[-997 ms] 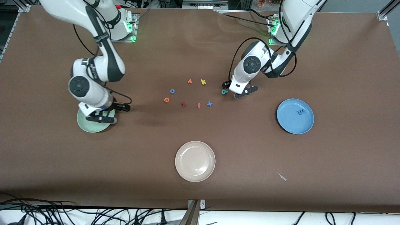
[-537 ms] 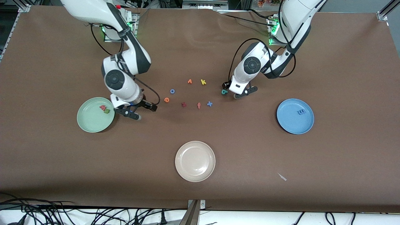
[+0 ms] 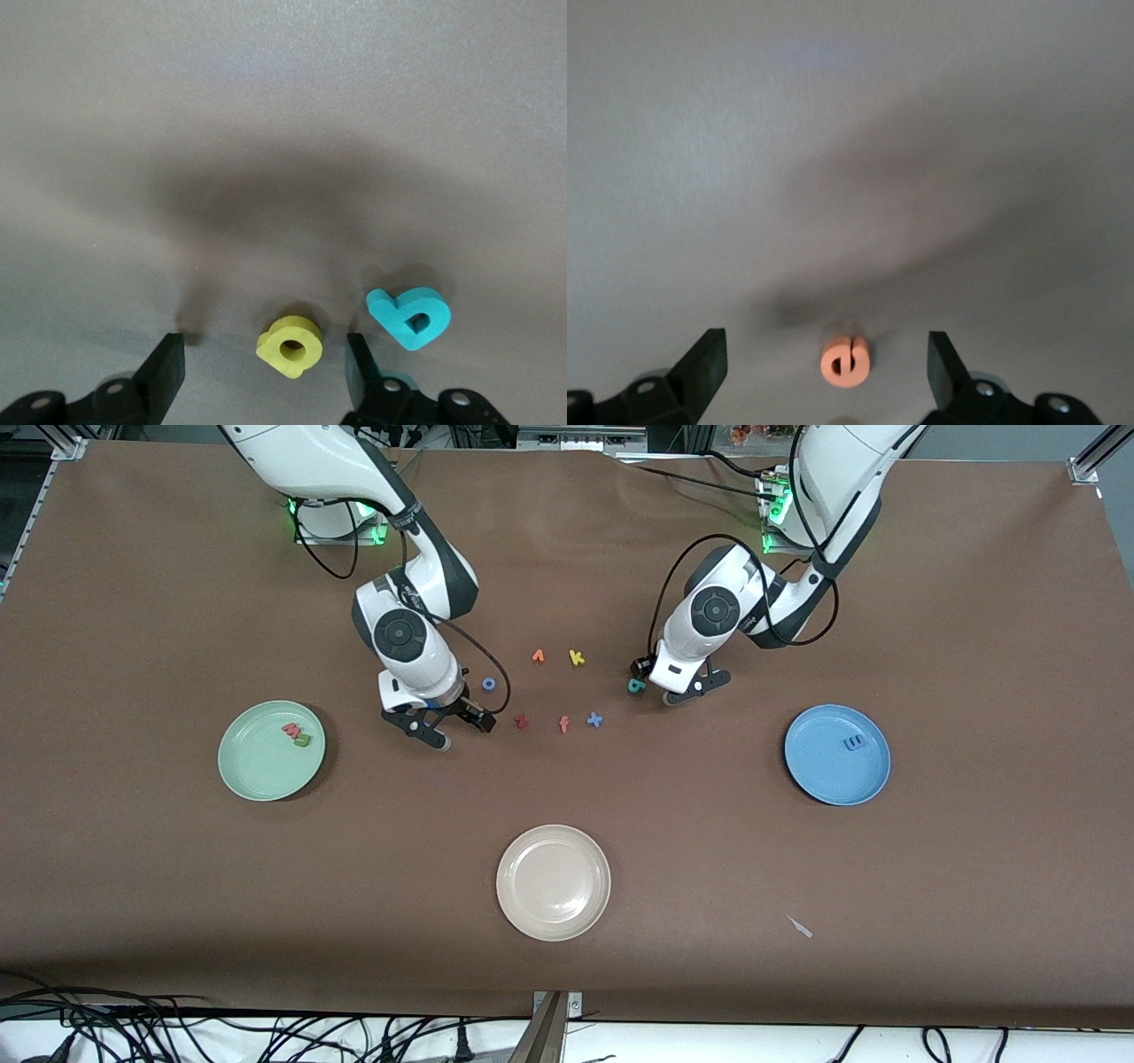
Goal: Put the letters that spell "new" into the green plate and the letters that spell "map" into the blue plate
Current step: 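Grasp the yellow o with the left gripper while the right gripper grasps orange e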
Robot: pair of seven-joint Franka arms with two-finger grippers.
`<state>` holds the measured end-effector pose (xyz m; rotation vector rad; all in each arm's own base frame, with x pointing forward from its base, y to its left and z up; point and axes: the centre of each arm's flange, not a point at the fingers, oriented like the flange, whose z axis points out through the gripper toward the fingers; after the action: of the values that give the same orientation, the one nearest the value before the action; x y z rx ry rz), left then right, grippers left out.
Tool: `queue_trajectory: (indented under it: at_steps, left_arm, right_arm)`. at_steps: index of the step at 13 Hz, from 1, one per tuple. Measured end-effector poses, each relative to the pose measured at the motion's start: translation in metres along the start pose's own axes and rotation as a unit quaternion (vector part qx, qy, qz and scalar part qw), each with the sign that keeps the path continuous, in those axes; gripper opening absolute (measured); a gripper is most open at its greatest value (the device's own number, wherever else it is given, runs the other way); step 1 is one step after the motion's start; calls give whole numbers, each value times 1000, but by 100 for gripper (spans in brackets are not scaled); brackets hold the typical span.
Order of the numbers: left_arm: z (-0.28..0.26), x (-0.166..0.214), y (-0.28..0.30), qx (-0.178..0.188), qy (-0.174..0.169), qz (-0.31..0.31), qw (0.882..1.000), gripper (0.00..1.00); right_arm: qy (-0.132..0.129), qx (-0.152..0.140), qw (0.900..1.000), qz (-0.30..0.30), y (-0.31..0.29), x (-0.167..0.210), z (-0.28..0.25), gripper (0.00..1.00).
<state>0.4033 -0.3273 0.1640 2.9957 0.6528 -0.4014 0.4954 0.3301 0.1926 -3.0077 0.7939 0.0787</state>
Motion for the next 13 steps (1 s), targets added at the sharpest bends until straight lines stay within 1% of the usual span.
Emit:
queue_trajectory:
  at_steps: [1, 2, 3, 4, 5, 6, 7, 8, 10, 11, 13]
  left_arm:
    - [0, 0, 0, 0, 0, 0, 1000, 73]
    - [-1, 0, 1, -2, 1, 0, 1000, 60]
    - [-2, -1, 2, -3, 2, 0, 1000, 56]
    - [-2, 0, 2, -3, 2, -2, 1000, 54]
    - [-3, -1, 3, -5, 3, -2, 1000, 44]
    - [-3, -1, 3, -5, 3, -3, 1000, 41]
    - [-4, -1, 3, -5, 3, -4, 1000, 39]
    - [-4, -1, 4, -5, 3, -5, 1000, 34]
    - [-4, -2, 4, -5, 3, -5, 1000, 32]
    - [-4, -2, 4, -5, 3, -5, 1000, 32]
    - [-4, -2, 4, -5, 3, -6, 1000, 32]
  right_arm:
    - [-1, -1, 1000, 1, -2, -4, 6, 100]
    - [-2, -3, 1000, 1, -2, -8, 11, 100]
    - [-2, -4, 1000, 2, -3, -10, 16, 100]
    - [-2, -5, 1000, 3, -3, -12, 19, 97]
    - [-2, -4, 1000, 3, -3, -12, 21, 96]
    - [-2, -4, 1000, 3, -3, -12, 23, 88]
    - [-2, -4, 1000, 3, -3, -12, 23, 74]
    - [-1, -1, 1000, 3, -5, -11, 21, 62]
    - [0, 0, 1000, 4, -6, -10, 18, 38]
    - [1, 0, 1000, 4, -6, -10, 17, 29]
    - [1, 0, 1000, 4, -6, -10, 17, 28]
